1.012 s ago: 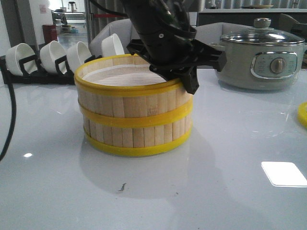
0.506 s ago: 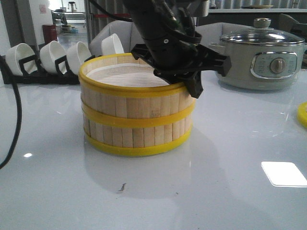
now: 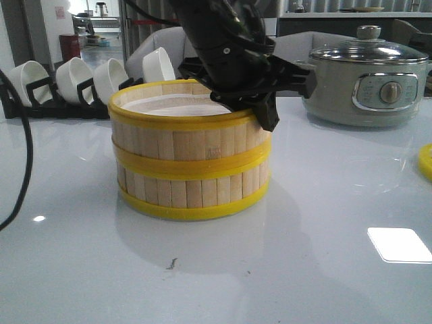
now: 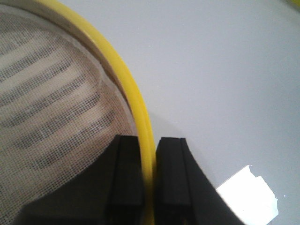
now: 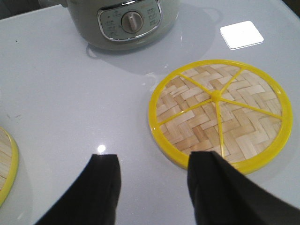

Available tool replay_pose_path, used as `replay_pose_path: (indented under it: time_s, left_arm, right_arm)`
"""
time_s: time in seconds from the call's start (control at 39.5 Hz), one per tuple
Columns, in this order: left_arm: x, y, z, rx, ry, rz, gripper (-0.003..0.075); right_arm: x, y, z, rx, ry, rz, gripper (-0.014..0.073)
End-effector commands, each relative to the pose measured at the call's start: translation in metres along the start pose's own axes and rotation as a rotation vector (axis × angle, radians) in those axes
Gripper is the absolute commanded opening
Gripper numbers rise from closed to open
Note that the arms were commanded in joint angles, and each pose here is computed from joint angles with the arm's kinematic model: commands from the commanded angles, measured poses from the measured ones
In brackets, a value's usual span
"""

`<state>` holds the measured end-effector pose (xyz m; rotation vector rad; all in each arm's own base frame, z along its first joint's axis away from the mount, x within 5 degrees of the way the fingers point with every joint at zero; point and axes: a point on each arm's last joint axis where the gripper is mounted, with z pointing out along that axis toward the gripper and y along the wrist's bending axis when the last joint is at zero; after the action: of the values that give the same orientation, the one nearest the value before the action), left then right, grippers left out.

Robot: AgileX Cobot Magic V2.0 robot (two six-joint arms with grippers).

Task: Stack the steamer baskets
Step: 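Open the left gripper and raise it off the stacked basket rim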

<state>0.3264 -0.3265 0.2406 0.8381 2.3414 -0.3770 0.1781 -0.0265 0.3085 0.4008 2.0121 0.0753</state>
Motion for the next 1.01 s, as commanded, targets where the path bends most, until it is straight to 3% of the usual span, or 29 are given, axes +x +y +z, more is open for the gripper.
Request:
replay_pose_path:
  time_s: [0.0, 0.3, 0.38, 0.51, 0.58, 0.91, 0.99]
  left_arm:
    - [-0.026, 0.002, -0.034, -0.001, -0.139, 0.014, 0.0086]
    - [-0.026, 0.002, -0.035, -0.001, -0.141, 0.014, 0.0114]
    - [-0.026, 0.002, -0.035, -0.001, -0.145, 0.014, 0.0199]
    - [-0.026, 0.002, -0.035, -0.001, -0.145, 0.014, 0.0426]
    - [-0.027, 0.002, -0.036, -0.002, -0.147, 0.016, 0.0504]
    - [-0.049, 0.001, -0.066, -0.013, -0.200, 0.030, 0.0504]
    - [-0.058, 0.002, -0.081, -0.025, -0.219, 0.040, 0.0452]
  right_arm:
    - [-0.017, 0.004, -0.006, -0.023, -0.106, -0.008, 0.0440]
    - [-0.017, 0.004, -0.006, -0.023, -0.105, -0.008, 0.0440]
    - [-0.017, 0.004, -0.006, -0.023, -0.105, -0.008, 0.0440]
    - [-0.017, 0.004, -0.006, -0.023, -0.105, -0.008, 0.0440]
    - [-0.016, 0.004, -0.006, -0.022, -0.103, -0.008, 0.0440]
    - [-0.016, 0.004, -0.006, -0.021, -0.099, -0.008, 0.0440]
    - [-0.016, 0.004, -0.006, -0.021, -0.099, -0.008, 0.0440]
